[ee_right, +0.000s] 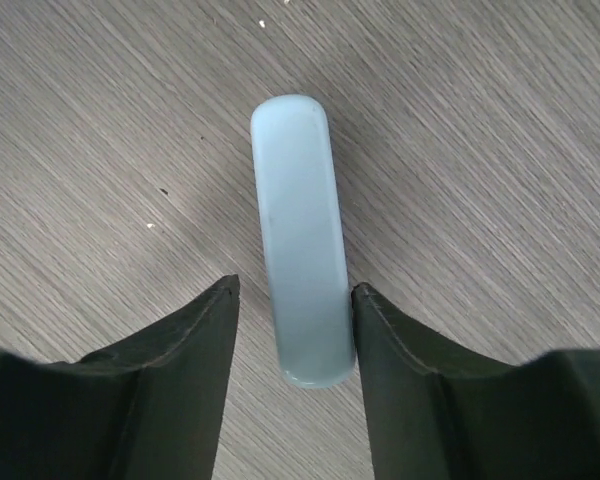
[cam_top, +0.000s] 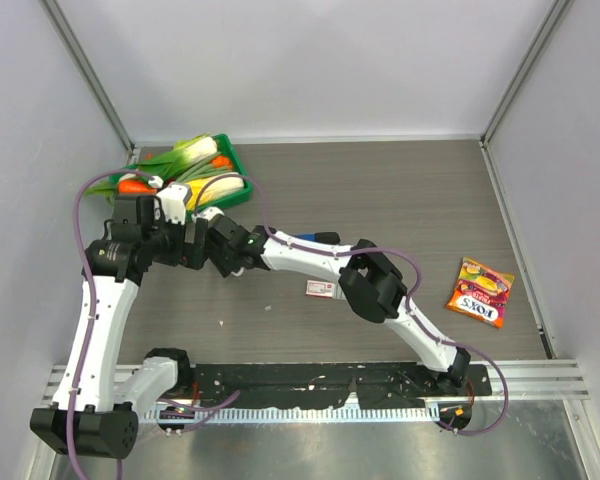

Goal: Unload the staples from the stapler

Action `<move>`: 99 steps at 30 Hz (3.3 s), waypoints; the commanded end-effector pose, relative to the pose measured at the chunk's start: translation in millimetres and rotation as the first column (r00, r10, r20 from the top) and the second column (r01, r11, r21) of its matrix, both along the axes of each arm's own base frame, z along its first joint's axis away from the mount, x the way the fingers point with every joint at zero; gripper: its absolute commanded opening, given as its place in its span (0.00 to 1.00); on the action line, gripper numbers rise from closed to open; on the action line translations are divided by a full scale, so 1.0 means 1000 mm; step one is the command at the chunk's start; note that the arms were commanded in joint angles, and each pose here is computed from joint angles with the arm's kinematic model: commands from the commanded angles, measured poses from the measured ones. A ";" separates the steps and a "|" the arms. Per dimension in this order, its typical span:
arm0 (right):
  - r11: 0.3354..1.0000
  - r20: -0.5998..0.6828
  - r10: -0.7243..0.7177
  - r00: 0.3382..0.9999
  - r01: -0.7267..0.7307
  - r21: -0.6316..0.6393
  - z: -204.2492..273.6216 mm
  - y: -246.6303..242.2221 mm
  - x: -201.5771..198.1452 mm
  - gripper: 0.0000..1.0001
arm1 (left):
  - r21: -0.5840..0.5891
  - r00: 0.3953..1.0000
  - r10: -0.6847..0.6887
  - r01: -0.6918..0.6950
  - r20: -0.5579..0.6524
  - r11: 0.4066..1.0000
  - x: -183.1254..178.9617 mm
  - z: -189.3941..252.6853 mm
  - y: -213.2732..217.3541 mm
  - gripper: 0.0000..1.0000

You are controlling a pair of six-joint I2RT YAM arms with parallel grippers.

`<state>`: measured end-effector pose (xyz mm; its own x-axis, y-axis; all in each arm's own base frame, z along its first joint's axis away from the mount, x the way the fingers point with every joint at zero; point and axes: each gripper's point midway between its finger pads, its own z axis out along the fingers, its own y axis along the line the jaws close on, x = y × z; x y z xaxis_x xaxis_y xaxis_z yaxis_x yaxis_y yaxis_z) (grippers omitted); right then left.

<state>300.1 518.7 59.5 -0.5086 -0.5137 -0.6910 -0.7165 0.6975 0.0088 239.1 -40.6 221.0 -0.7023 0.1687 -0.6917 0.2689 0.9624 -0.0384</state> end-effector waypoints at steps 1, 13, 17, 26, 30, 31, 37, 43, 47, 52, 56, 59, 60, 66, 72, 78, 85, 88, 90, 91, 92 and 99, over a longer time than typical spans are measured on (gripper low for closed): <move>0.996 -0.025 0.021 0.999 -0.018 0.093 0.028 0.016 -0.004 0.59 | -0.036 0.998 0.012 -0.009 0.068 0.999 0.007 0.020 -0.003 1.00; 0.949 0.015 0.013 1.000 -0.017 0.316 0.128 -0.069 0.023 0.76 | -0.036 0.996 0.022 -0.019 0.085 0.999 0.008 0.027 -0.002 1.00; 0.979 0.105 -0.039 0.994 0.017 0.204 0.129 -0.146 0.047 0.77 | -0.047 0.998 0.014 -0.011 0.063 0.999 0.010 0.020 -0.005 1.00; 0.987 0.147 0.036 0.988 -0.012 -0.161 0.081 -0.221 0.053 0.80 | -0.085 0.999 -0.015 0.018 0.034 0.996 0.010 0.014 -0.014 1.00; 0.973 0.056 0.109 0.992 -0.096 -0.209 0.062 -0.223 0.042 0.80 | -0.065 0.999 -0.025 0.027 0.031 0.998 0.007 0.013 -0.012 1.00; 0.970 0.054 0.108 0.993 -0.094 -0.223 0.060 -0.225 0.043 0.80 | -0.060 0.999 -0.025 0.027 0.030 0.998 0.006 0.012 -0.011 1.00; 0.951 0.078 0.091 0.993 -0.063 -0.302 0.052 -0.237 0.056 0.80 | -0.057 0.999 -0.035 0.035 0.017 0.998 0.005 0.009 -0.011 1.00; 0.936 0.067 0.088 0.994 -0.060 -0.346 0.039 -0.247 0.064 0.80 | -0.070 0.999 -0.041 0.042 0.011 0.997 0.006 0.009 -0.014 1.00; 0.936 0.038 0.093 0.995 -0.075 -0.343 0.029 -0.251 0.068 0.80 | -0.063 0.999 -0.043 0.044 0.011 0.997 0.007 0.008 -0.013 1.00; 0.939 0.018 0.101 0.995 -0.090 -0.332 0.022 -0.249 0.074 0.78 | -0.060 0.999 -0.044 0.044 0.003 0.997 0.007 0.006 -0.013 1.00; 0.948 -0.004 0.095 0.996 -0.091 -0.305 0.019 -0.243 0.073 0.72 | -0.057 0.999 -0.041 0.041 0.001 0.998 0.007 0.005 -0.012 1.00; 0.957 -0.017 0.067 0.998 -0.069 -0.282 0.019 -0.240 0.071 0.61 | -0.057 0.999 -0.036 0.036 -0.004 0.998 0.007 0.002 -0.011 1.00; 0.959 -0.025 0.064 0.998 -0.068 -0.276 0.018 -0.240 0.070 0.57 | -0.060 0.999 -0.033 0.033 -0.007 0.998 0.008 0.001 -0.012 1.00; 0.976 -0.085 0.044 0.995 -0.061 -0.208 0.014 -0.232 0.057 0.22 | -0.080 0.999 -0.036 0.034 -0.028 0.996 0.009 -0.006 -0.016 1.00; 0.990 -0.131 0.024 0.991 -0.041 -0.133 0.011 -0.222 0.047 0.03 | -0.083 0.997 -0.067 0.063 -0.048 0.995 0.011 -0.014 -0.024 1.00; 0.973 -0.065 -0.091 0.994 0.103 0.204 0.072 -0.186 0.055 0.01 | -0.071 0.998 -0.060 0.059 -0.004 0.996 0.024 -0.015 -0.035 1.00; 0.762 -0.140 -0.168 0.976 0.218 0.610 0.131 -0.166 0.022 0.01 | -0.122 0.984 -0.176 0.172 -0.028 0.978 0.018 -0.032 -0.077 1.00; 0.685 -0.171 -0.159 0.972 0.234 0.691 0.142 -0.161 0.004 0.01 | -0.133 0.962 -0.270 0.263 -0.036 0.956 0.012 -0.039 -0.093 1.00; 0.642 -0.169 -0.174 0.970 0.242 0.728 0.152 -0.160 -0.002 0.01 | -0.147 0.948 -0.316 0.306 -0.047 0.941 0.006 -0.045 -0.104 1.00; 0.626 -0.163 -0.208 0.965 0.259 0.736 0.150 -0.163 -0.005 0.01 | -0.155 0.943 -0.330 0.319 -0.052 0.935 0.005 -0.047 -0.108 1.00; 0.603 -0.155 -0.201 0.967 0.247 0.758 0.157 -0.156 -0.011 0.01 | -0.166 0.935 -0.350 0.336 -0.064 0.927 0.003 -0.050 -0.114 1.00; 0.489 -0.144 -0.366 0.919 0.322 0.810 0.171 -0.152 -0.015 0.01 | -0.262 0.928 -0.356 0.319 -0.107 0.911 0.009 -0.053 -0.136 1.00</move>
<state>262.7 360.1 142.6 -0.6610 0.1802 -0.7284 -0.4470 0.6852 0.5751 239.0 -155.2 157.7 -0.7325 0.3064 -0.6079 0.5389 0.8066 -0.2428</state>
